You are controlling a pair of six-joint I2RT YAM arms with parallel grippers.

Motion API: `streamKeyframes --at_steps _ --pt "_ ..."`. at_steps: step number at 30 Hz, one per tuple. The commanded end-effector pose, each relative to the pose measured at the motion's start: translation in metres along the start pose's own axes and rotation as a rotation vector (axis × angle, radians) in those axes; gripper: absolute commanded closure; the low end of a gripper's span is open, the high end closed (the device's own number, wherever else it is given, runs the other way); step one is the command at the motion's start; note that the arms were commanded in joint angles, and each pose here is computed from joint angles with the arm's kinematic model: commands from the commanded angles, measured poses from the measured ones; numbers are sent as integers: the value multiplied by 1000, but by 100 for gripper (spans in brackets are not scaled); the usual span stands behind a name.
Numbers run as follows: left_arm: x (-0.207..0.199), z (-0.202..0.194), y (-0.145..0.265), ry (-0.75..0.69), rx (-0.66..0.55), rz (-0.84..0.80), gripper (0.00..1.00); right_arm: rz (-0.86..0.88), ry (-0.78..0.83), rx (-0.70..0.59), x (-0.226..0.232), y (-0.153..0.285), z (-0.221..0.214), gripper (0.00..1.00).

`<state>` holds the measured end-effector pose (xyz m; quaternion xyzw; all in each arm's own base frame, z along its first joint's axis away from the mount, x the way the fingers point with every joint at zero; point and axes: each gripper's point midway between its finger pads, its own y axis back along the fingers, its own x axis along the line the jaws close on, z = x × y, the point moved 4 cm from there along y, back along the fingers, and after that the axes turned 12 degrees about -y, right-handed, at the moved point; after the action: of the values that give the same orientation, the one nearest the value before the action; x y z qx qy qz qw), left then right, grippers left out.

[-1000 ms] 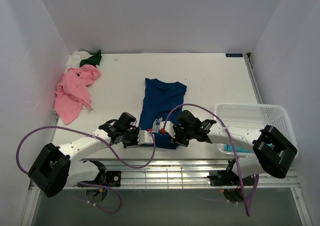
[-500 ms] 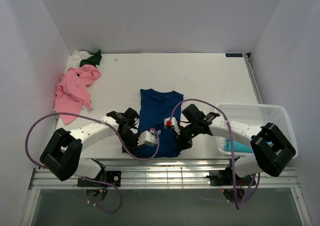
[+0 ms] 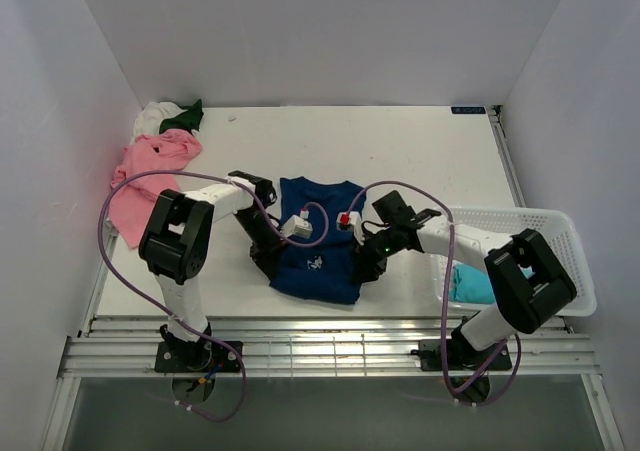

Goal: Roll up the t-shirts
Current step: Roll the T-shirt to the center of the board.

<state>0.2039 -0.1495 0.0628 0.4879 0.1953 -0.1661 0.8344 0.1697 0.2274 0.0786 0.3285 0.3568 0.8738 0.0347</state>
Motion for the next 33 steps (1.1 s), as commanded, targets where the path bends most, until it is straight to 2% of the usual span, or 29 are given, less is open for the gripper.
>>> streamKeyframes --at_steps 1,9,11,14,18,19,22,23,25,26,28,31,33 --pt "-10 7 13 -27 -48 -24 100 -63 38 -79 -4 14 20 57" --pt "-9 16 17 6 -76 -26 100 -153 65 -221 15 36 53 55" --pt "-10 16 16 12 -80 -32 99 -174 119 -235 24 30 52 57" --pt "-12 16 15 19 -87 -42 93 -98 206 -209 52 5 33 66" --pt "-11 13 14 19 -80 -39 85 -141 159 -176 42 -10 17 68" --pt "-10 13 14 21 -75 -34 79 -161 141 -178 38 -11 19 69" --pt "-9 11 14 -1 -67 -24 70 -180 90 -171 29 -21 21 69" --pt "-15 11 16 -15 -62 -40 61 -178 80 -166 28 -24 21 69" --pt "-24 5 19 -69 -35 -62 49 -185 52 -158 24 -28 19 70" --pt "-26 1 20 -105 -20 -61 47 -197 42 -152 21 -29 16 70" --pt "-33 -9 25 -151 21 -30 29 -211 37 -153 20 -28 15 70" --pt "-38 -16 31 -237 63 34 29 -227 28 -153 16 -27 13 71" --pt "-29 -13 36 -265 66 133 29 -226 17 -144 14 -29 11 71"
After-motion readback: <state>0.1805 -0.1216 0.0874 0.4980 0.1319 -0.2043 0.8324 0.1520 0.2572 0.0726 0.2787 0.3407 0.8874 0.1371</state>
